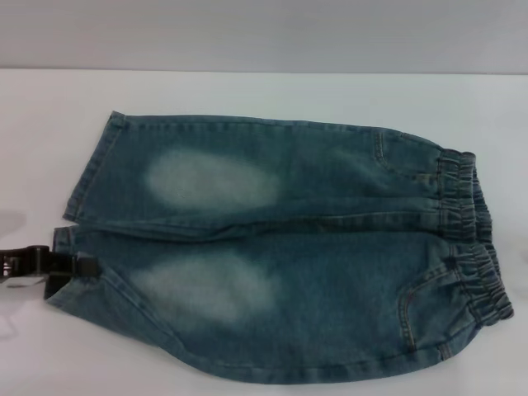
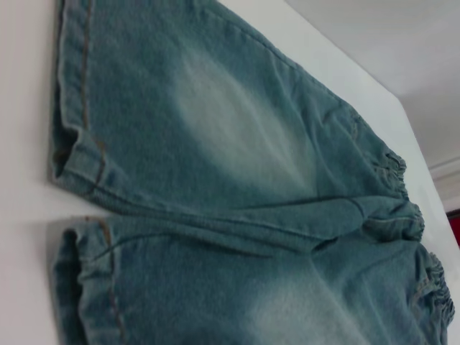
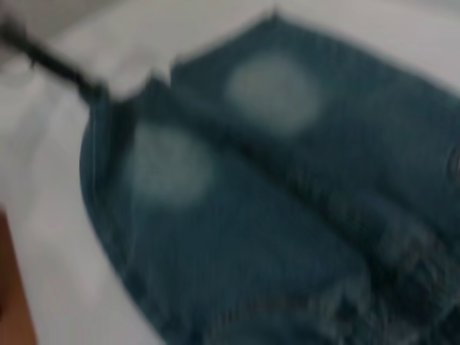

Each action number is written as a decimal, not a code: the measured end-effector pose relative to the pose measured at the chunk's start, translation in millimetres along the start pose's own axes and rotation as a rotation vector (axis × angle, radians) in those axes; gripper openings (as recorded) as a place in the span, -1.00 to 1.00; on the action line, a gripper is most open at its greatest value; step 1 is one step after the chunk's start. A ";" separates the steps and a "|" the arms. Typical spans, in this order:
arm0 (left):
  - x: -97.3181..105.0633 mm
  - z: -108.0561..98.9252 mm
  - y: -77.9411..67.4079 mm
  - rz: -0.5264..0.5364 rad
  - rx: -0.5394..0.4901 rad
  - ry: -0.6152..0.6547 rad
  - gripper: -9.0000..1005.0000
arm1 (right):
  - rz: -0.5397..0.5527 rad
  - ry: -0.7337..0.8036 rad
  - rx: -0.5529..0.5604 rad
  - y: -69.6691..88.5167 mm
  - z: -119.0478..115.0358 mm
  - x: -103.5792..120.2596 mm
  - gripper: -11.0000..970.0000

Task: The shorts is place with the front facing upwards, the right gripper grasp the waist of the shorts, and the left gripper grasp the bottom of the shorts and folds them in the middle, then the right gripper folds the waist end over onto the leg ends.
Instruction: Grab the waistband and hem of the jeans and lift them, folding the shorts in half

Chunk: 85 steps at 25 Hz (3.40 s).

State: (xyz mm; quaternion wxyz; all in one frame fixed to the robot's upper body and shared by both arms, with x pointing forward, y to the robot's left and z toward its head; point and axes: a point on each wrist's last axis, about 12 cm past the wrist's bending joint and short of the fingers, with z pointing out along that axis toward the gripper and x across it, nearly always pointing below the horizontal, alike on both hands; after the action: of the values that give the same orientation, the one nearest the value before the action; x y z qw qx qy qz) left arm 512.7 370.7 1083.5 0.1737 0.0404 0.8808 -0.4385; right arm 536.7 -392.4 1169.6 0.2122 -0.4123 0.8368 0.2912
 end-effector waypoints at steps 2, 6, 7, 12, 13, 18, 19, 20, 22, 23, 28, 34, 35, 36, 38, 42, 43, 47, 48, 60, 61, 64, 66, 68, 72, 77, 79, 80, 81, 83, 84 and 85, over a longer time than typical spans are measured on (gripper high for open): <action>-2.2 2.3 -1.1 0.009 0.001 -0.002 -0.86 | -0.026 0.086 -0.006 0.3 2.7 -3.1 0.41; -4.8 6.3 -2.3 0.020 0.000 -0.006 -0.85 | -0.069 0.183 -0.020 1.0 10.4 -8.8 0.41; -4.9 7.4 -2.3 0.020 -0.001 -0.008 -0.85 | -0.076 0.198 -0.025 1.1 12.3 -10.1 0.41; -5.0 10.1 -2.0 0.028 -0.005 -0.014 -0.85 | -0.108 0.275 -0.008 -1.2 30.1 -18.0 0.41; -5.1 10.1 -1.9 0.029 -0.005 -0.014 -0.84 | -0.112 0.291 0.000 -2.0 33.9 -19.7 0.41; -6.5 8.8 -1.7 0.029 -0.006 -0.028 -0.84 | -0.137 0.356 0.023 -1.2 60.4 -27.5 0.41; -6.5 8.8 -1.7 0.029 -0.007 -0.028 -0.84 | -0.145 0.357 0.023 -0.3 64.2 -29.7 0.41; -6.6 8.8 -1.7 0.029 -0.007 -0.028 -0.84 | -0.153 0.358 0.018 0.8 67.2 -31.4 0.41; -6.6 8.7 -1.6 0.030 -0.008 -0.028 -0.83 | -0.166 0.364 0.011 2.3 72.1 -34.2 0.41; -6.6 8.6 -1.5 0.030 -0.008 -0.029 -0.83 | -0.173 0.370 0.006 3.2 74.7 -35.0 0.41; -6.8 8.5 -1.3 0.032 -0.010 -0.030 -0.83 | -0.192 0.401 -0.002 5.2 80.7 -38.1 0.41; -7.3 8.0 -1.3 0.034 -0.011 -0.030 -0.82 | -0.195 0.425 -0.001 5.2 82.0 -39.8 0.41; -7.4 7.7 -1.2 0.034 -0.012 -0.030 -0.82 | -0.195 0.427 -0.001 5.2 82.1 -40.2 0.41; -7.6 7.3 -1.1 0.035 -0.013 -0.031 -0.82 | -0.195 0.428 -0.001 5.3 82.3 -40.5 0.41; -7.8 6.9 -1.0 0.037 -0.013 -0.031 -0.81 | -0.194 0.429 -0.003 5.6 82.4 -40.8 0.41; -7.6 7.6 -1.1 0.043 -0.011 -0.029 -0.81 | -0.194 0.441 -0.015 7.0 85.6 -40.3 0.41; -7.6 7.6 -1.1 0.043 -0.011 -0.029 -0.81 | -0.194 0.447 -0.022 7.6 87.1 -39.7 0.41; -7.7 7.5 -1.0 0.043 -0.011 -0.029 -0.80 | -0.188 0.475 -0.027 8.1 90.8 -38.1 0.41; -7.8 7.3 -1.0 0.043 -0.011 -0.028 -0.80 | -0.186 0.477 -0.025 8.0 91.2 -38.1 0.41; -3.4 9.2 0.3 0.045 -0.008 -0.024 -0.79 | -0.190 0.448 -0.038 11.8 97.8 -39.3 0.41; -3.4 9.2 0.3 0.045 -0.008 -0.024 -0.79 | -0.192 0.446 -0.039 12.1 97.9 -39.7 0.41; -1.5 10.4 0.6 0.051 -0.006 -0.021 -0.78 | -0.200 0.433 -0.038 12.9 97.5 -42.7 0.41; -0.9 10.8 0.7 0.052 -0.006 -0.020 -0.78 | -0.207 0.419 -0.038 13.6 97.0 -45.2 0.41; -0.4 11.1 0.7 0.053 -0.005 -0.020 -0.78 | -0.215 0.413 -0.041 14.5 96.8 -46.8 0.37; -2.7 7.9 0.4 0.053 -0.006 -0.021 -0.77 | -0.227 0.414 -0.059 16.5 96.7 -47.7 0.29; -6.3 7.3 -1.0 0.059 -0.005 -0.022 -0.77 | -0.234 0.412 -0.070 18.1 100.1 -45.0 0.18; -7.7 7.8 -1.8 0.063 -0.003 -0.022 -0.76 | -0.232 0.413 -0.073 18.2 100.8 -43.2 0.02; -8.6 7.9 -2.3 0.065 -0.003 -0.022 -0.76 | -0.230 0.414 -0.073 18.2 100.9 -42.3 -0.07; -9.3 8.0 -2.7 0.068 -0.003 -0.022 -0.76 | -0.229 0.414 -0.073 18.2 101.0 -41.6 -0.15; -11.0 8.2 -3.5 0.073 -0.003 -0.023 -0.76 | -0.224 0.414 -0.074 18.3 101.2 -39.0 -0.31; -11.8 8.5 -4.0 0.075 -0.002 -0.023 -0.76 | -0.223 0.413 -0.071 18.1 101.4 -37.7 -0.41; -12.4 8.7 -4.3 0.076 -0.002 -0.023 -0.76 | -0.222 0.412 -0.069 17.9 101.6 -36.7 -0.50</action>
State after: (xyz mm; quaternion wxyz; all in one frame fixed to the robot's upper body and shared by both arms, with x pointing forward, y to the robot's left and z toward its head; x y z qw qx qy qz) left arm 525.6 362.3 1086.1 0.2003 0.0687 0.8770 -0.4313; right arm 554.8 -295.5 1121.9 0.0535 -0.5593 0.8016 0.2043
